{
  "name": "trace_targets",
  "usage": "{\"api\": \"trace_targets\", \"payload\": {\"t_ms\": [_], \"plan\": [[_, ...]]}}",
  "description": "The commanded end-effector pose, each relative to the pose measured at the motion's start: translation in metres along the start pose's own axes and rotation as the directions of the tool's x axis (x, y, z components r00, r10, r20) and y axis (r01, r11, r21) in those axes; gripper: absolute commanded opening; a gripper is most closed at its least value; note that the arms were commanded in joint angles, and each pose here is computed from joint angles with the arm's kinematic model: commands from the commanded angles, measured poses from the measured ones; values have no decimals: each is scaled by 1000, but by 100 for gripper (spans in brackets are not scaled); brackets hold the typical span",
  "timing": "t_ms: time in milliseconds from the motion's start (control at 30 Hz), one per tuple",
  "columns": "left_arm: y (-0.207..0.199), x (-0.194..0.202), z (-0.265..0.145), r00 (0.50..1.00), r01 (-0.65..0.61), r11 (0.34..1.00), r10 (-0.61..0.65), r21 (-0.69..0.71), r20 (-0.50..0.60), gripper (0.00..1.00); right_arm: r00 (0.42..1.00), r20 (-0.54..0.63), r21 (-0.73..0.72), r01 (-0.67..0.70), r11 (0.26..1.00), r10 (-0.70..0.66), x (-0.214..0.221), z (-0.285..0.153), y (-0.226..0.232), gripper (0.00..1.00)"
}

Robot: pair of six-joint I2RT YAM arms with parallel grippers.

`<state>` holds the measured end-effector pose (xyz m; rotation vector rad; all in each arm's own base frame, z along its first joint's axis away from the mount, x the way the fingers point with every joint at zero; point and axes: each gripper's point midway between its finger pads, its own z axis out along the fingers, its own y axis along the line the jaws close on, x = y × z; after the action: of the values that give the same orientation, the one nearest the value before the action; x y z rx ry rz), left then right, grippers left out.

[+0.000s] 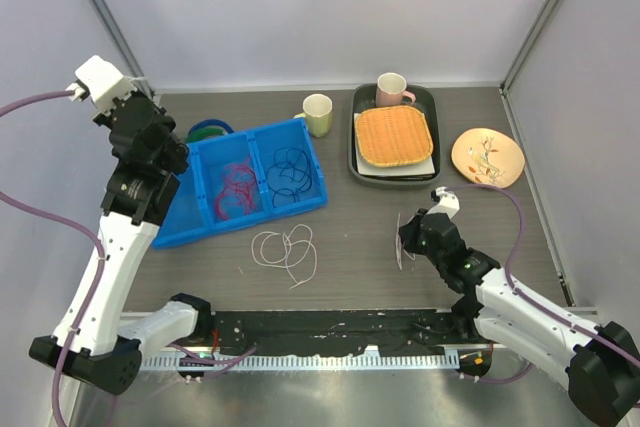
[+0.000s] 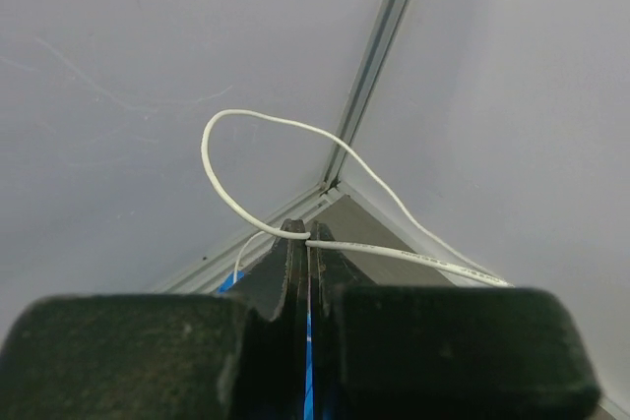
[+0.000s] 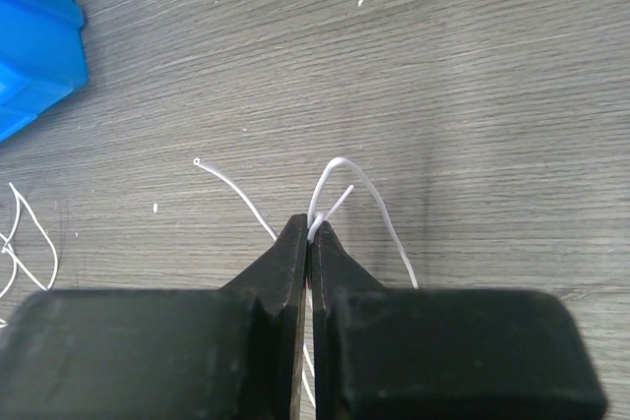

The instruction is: Untangle the cables

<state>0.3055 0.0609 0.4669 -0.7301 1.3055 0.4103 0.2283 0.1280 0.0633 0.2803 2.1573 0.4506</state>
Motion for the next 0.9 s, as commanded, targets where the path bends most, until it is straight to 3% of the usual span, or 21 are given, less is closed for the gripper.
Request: {"api": "trace_targets", "payload": {"t_ms": [0, 300, 467, 633, 867], "plan": [[18, 23, -1, 996, 86, 994, -86, -66, -10, 0, 1000, 29, -22, 2, 1000, -1, -6, 0, 5, 5], [40, 83, 7, 995, 58, 987, -69, -152, -67, 0, 1000, 17, -21, 5, 1000, -5, -2, 3, 4, 4], [53, 89, 12, 992, 81, 978, -97, -194, -77, 0, 1000, 19, -25, 8, 1000, -7, -2, 3, 4, 4], [46, 97, 12, 987, 100, 986, -116, -137, -115, 0, 1000, 24, -19, 9, 1000, -9, -3, 3, 3, 4], [29, 167, 7, 959, 50, 998, -57, -32, -278, 0, 1000, 18, -24, 9, 1000, -9, -1, 3, 4, 4]]}}
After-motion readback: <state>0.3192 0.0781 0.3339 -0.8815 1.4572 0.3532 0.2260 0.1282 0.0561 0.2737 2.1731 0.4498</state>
